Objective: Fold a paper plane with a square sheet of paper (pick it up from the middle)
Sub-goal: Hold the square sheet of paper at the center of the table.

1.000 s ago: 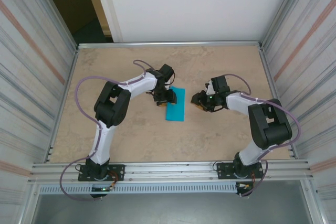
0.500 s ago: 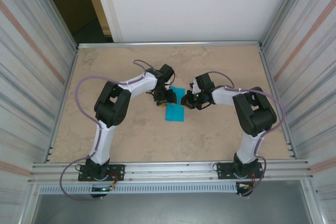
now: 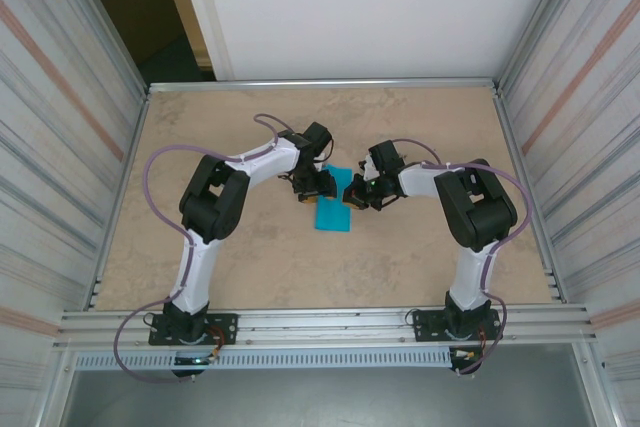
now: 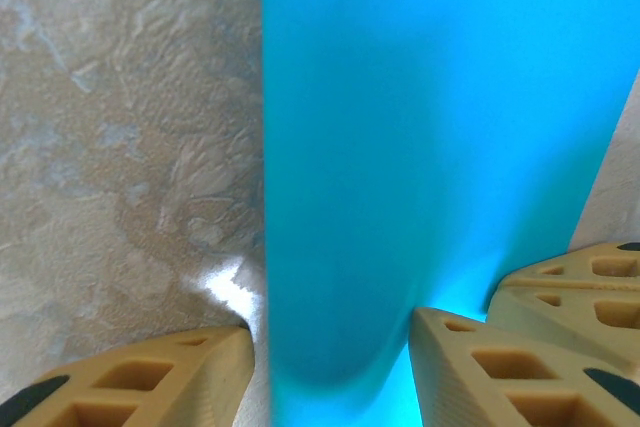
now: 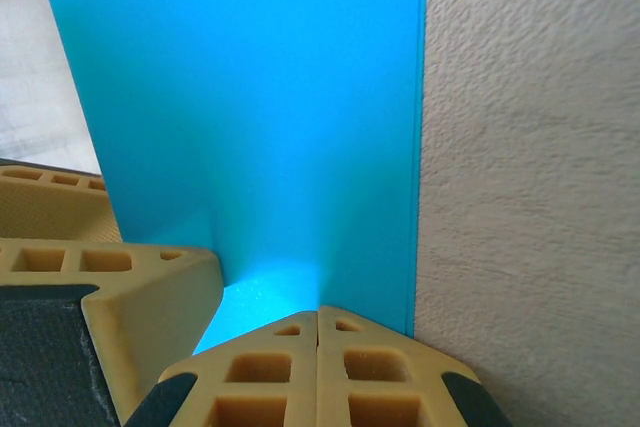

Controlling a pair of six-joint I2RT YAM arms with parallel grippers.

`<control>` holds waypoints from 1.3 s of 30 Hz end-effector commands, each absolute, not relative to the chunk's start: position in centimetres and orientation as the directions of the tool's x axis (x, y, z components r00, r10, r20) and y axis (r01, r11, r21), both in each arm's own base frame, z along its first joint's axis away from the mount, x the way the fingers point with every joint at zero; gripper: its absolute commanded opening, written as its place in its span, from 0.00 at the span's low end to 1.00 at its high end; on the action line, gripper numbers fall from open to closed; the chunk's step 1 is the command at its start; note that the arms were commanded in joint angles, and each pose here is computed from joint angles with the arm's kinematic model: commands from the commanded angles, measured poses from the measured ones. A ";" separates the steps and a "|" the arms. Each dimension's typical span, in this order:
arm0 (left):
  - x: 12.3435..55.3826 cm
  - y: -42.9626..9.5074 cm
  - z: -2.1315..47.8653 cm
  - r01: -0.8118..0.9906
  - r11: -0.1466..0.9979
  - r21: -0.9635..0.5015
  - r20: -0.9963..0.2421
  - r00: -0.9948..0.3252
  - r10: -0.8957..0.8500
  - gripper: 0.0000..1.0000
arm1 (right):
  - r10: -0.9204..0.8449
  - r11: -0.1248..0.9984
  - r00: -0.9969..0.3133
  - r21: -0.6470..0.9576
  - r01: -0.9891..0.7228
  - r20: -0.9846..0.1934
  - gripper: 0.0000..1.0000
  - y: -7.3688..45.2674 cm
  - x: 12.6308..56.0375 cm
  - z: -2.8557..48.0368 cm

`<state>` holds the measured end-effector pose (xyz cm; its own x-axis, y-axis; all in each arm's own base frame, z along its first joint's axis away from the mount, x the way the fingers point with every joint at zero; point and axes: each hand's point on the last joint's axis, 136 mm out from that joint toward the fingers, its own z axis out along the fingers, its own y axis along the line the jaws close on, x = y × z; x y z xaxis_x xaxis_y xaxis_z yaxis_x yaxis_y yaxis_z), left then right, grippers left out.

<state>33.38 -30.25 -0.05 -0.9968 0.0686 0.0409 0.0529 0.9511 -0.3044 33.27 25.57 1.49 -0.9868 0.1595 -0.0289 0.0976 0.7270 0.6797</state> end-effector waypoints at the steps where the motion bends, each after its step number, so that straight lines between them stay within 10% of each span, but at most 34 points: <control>1: 25.0 -27.5 -14.2 0.104 0.987 -0.122 0.304 -0.943 0.137 0.50 | 0.150 0.785 -0.988 0.602 0.144 0.041 0.03 24.4 31.5 -1.3; 16: 25.2 -28.1 -12.3 0.091 0.983 -0.159 0.298 -0.945 0.135 0.53 | 0.146 0.810 -0.987 0.565 0.157 0.065 0.02 22.9 31.1 -1.9; 33: 34.3 -31.4 9.8 0.105 0.868 -0.485 -0.159 -0.987 0.031 0.66 | 0.080 0.857 -0.989 0.499 0.131 0.121 0.00 21.7 29.3 -4.5; 39: 34.4 -32.7 12.3 0.169 0.785 -0.596 -0.229 -0.973 0.035 0.50 | 0.073 0.855 -0.990 0.503 0.126 0.124 0.00 21.7 29.6 -4.9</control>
<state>34.58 -31.40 11.02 -0.9790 0.0228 -0.2027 0.1272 0.8452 -0.5190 33.03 25.09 1.10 -0.9983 0.0564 -0.0134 0.0323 0.7324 0.6801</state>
